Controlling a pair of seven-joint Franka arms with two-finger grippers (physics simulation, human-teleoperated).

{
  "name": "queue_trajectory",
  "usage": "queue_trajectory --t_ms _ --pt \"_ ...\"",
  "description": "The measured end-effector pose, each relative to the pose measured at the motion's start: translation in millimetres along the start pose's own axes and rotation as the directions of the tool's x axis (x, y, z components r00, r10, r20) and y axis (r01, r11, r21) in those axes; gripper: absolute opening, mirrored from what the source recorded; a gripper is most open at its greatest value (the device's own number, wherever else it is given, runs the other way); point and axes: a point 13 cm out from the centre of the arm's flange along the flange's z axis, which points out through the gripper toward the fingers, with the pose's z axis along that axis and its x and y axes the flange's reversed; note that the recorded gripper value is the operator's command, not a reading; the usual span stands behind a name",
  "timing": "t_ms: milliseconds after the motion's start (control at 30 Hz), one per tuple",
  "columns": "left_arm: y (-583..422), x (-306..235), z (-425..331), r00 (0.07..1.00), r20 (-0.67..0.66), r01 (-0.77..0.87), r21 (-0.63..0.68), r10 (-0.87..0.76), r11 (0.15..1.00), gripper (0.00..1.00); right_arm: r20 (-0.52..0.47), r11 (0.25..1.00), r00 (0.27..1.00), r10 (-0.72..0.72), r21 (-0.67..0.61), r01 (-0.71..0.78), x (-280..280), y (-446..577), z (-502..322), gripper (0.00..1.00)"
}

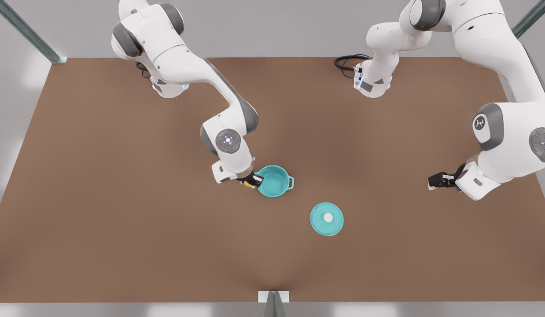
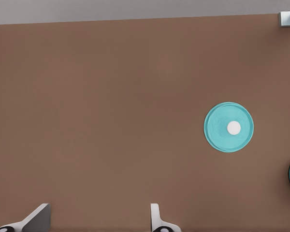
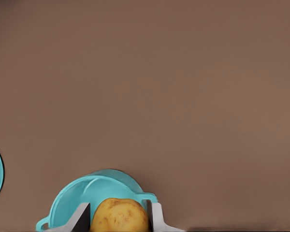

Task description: Open the pot lid and put the potato into the pot

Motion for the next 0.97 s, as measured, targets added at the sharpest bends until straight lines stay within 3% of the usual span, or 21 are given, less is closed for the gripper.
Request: queue_trajectory --t_ms 233,500,533,567,733,767,833,900,967 --pt "-2 -4 1 1.000 0.009 -0.005 0.000 0.005 1.000 1.00 -0.039 0.997 0.999 0.027 0.077 -0.024 64 16 50 0.52" --pt "-4 -10 -1 0.999 0.033 -0.010 -0.001 0.010 1.000 1.00 -0.019 0.992 0.993 0.117 0.055 -0.116 57 45 65 0.52" --pt "-3 -11 -1 0.999 0.034 -0.010 -0.001 0.010 1.000 1.00 -0.018 0.991 0.992 0.127 0.054 -0.126 56 46 65 0.56" --pt "-3 -11 -1 0.999 0.035 -0.010 -0.001 0.010 1.000 1.00 -0.017 0.989 0.990 0.137 0.055 -0.136 56 46 65 1.00" --pt "-3 -12 -1 0.999 0.037 -0.010 -0.001 0.010 1.000 1.00 -0.008 0.982 0.984 0.179 0.059 -0.178 52 45 62 1.00" --pt "-3 -12 -1 0.999 0.038 -0.010 -0.001 0.010 1.000 1.00 0.019 0.978 0.979 0.203 0.041 -0.204 31 40 37 1.00" --pt "-4 -12 -1 0.999 0.038 -0.011 -0.001 0.011 1.000 1.00 0.080 0.947 0.943 0.322 -0.015 -0.322 -69 -13 -63 1.00" --pt "-4 -12 -1 0.999 0.039 -0.012 -0.001 0.012 1.000 1.00 0.102 0.876 0.871 0.480 -0.019 -0.481 -191 -143 -138 1.00" --pt "-4 -13 -1 0.999 0.039 -0.012 -0.001 0.012 1.000 1.00 0.080 0.814 0.814 0.576 0.044 -0.580 -243 -291 -162 1.00"
